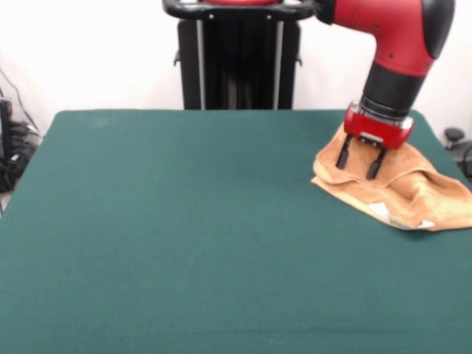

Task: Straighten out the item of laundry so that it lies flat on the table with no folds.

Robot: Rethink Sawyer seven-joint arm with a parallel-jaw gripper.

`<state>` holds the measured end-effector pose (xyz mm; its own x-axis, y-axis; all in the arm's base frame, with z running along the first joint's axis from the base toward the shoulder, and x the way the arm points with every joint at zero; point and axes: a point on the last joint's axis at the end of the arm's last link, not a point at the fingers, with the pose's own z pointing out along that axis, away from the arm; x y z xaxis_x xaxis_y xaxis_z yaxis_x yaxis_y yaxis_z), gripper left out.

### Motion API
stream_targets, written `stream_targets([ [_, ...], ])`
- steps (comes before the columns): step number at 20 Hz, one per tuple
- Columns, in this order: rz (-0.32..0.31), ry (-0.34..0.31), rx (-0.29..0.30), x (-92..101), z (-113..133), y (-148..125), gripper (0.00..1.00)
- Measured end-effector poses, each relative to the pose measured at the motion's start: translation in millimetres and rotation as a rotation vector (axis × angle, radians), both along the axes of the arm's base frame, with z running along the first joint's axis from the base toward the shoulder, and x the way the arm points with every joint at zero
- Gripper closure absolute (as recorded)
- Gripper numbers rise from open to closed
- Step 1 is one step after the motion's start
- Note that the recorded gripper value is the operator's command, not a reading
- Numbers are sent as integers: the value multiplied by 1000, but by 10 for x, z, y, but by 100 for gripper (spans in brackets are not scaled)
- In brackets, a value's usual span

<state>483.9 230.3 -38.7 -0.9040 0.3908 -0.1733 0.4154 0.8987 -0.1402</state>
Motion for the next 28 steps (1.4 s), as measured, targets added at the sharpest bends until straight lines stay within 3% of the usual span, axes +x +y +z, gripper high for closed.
stream_targets([
  [21, -16, -2, 14, 36, -24, -36, 0],
  [28, 25, -17, 16, 33, -39, -54, 0],
])
